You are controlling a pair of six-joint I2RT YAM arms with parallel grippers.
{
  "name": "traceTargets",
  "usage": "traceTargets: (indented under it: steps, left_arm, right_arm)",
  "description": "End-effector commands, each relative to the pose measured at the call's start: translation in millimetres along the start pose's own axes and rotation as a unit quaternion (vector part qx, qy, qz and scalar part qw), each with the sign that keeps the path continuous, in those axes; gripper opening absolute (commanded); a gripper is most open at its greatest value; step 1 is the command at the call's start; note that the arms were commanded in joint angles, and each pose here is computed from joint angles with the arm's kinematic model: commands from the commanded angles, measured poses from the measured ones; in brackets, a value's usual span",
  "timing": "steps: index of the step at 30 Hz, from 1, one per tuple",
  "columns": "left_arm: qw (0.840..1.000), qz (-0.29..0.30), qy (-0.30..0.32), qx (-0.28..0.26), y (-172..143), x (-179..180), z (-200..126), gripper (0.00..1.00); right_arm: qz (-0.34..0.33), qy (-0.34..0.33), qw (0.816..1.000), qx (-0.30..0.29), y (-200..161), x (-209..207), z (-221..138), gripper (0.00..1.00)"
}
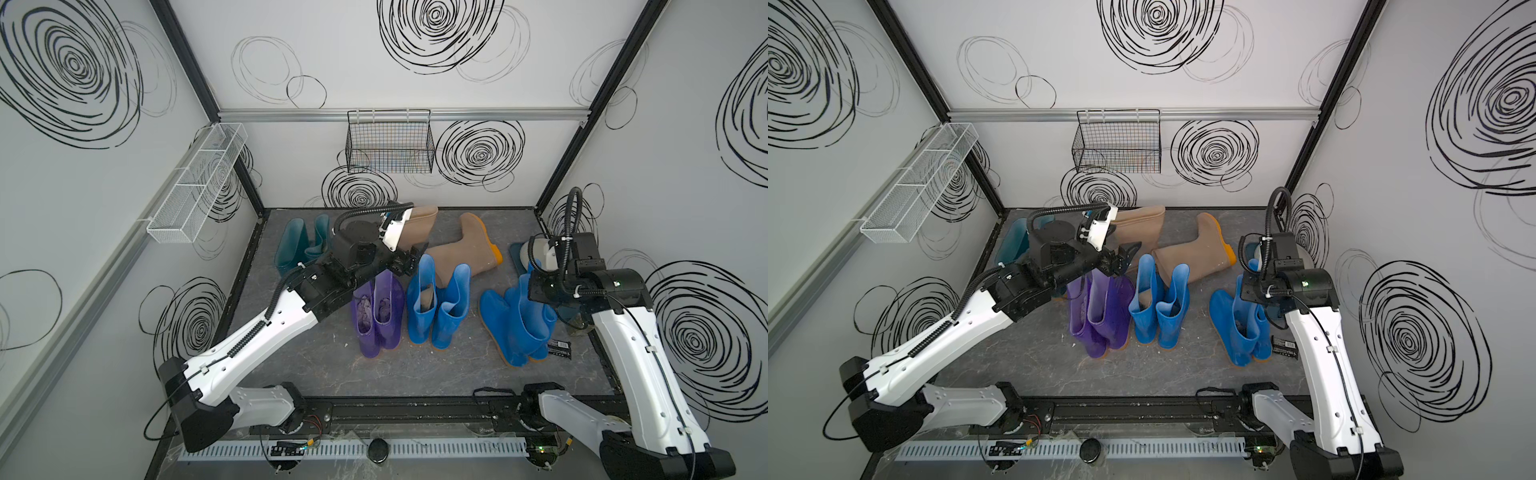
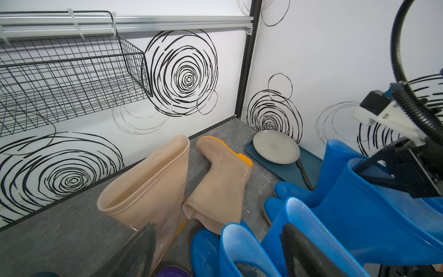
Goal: Match and arrange rain boots in pairs
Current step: Pair a pair of rain boots at the center of the board.
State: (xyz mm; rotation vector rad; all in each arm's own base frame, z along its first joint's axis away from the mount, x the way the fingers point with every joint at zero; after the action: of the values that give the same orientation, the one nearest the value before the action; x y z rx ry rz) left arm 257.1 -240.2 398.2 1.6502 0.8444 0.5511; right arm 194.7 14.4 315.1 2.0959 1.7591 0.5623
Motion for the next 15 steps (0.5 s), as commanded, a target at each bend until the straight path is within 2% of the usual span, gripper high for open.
traceTargets:
  steps: [1, 6, 15]
  left_arm:
    - [1.000, -0.005, 0.004, -0.027, 7.8, 4.0, -4.4, 0.85]
    - [1.000, -0.007, 0.011, -0.026, 6.3, 9.5, -5.3, 0.85]
    - [0.999, -0.010, 0.033, -0.016, 2.7, 22.9, -2.4, 0.85]
  right_arm:
    - [0.015, 0.029, 0.997, -0.065, 17.4, 3.0, -3.4, 0.00]
    - [0.053, 0.051, 0.995, -0.071, 27.3, 2.5, 2.9, 0.00]
    - [0.071, 0.081, 0.992, -0.063, 37.2, 8.7, 10.6, 0.00]
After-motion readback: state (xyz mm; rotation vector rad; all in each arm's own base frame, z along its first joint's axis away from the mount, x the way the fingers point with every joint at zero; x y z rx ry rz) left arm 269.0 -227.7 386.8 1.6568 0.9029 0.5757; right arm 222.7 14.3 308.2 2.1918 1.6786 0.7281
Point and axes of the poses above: each gripper's point midway between its finger pads, its own z axis out along the fingers, its own x axis along the line the jaws close on, y = z × x, the point moved 7 cm from there along -z, back along the fingers
